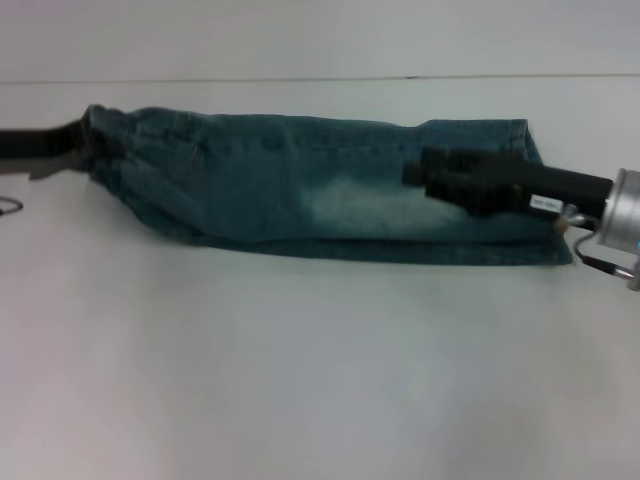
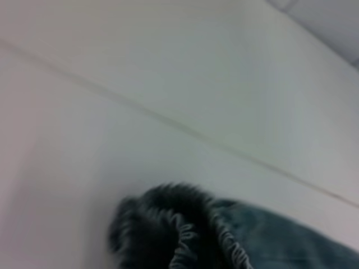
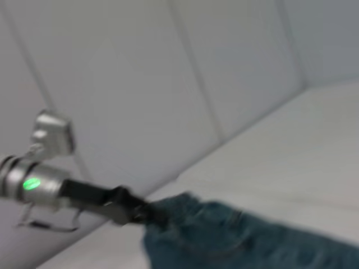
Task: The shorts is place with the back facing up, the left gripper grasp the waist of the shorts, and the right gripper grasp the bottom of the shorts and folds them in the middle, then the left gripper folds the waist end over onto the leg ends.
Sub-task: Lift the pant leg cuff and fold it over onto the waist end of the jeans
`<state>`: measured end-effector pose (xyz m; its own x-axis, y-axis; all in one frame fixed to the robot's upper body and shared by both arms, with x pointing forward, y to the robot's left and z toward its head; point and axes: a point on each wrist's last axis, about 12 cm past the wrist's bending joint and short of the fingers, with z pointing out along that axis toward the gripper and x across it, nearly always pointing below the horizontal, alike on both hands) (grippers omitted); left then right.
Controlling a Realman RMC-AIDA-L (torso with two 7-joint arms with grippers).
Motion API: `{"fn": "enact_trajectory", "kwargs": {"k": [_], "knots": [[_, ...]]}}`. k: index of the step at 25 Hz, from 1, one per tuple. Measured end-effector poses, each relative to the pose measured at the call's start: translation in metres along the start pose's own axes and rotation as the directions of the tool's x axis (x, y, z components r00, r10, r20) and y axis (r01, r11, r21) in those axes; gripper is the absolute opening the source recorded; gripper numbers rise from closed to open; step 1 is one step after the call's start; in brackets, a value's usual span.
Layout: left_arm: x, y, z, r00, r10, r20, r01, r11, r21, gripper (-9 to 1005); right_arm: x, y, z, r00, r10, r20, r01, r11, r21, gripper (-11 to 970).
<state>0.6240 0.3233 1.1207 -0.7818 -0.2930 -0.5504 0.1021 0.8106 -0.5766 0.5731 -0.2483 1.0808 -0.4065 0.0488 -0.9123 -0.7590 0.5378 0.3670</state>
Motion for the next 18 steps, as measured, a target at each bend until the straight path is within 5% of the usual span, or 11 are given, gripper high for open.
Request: {"fn": "enact_trajectory", "kwargs": {"k": [6, 11, 18], "knots": [[-0.026, -0.039, -0.01, 0.997, 0.079, 0.011, -0.079, 0.985, 0.153, 101, 0.013, -0.009, 0.019, 0.988, -0.077, 0.133, 0.05, 0.98, 0.191, 341], [-0.043, -0.077, -0.007, 0.991, 0.132, 0.02, -0.132, 0.952, 0.277, 101, 0.02, -0.016, 0.037, 0.976, -0.196, 0.1, 0.149, 0.924, 0.351, 137], [-0.064, -0.123, 0.001, 0.979, 0.199, 0.037, -0.199, 0.909, 0.366, 100, 0.016, -0.012, 0.079, 0.939, -0.339, -0.054, 0.331, 0.85, 0.41, 56]]}}
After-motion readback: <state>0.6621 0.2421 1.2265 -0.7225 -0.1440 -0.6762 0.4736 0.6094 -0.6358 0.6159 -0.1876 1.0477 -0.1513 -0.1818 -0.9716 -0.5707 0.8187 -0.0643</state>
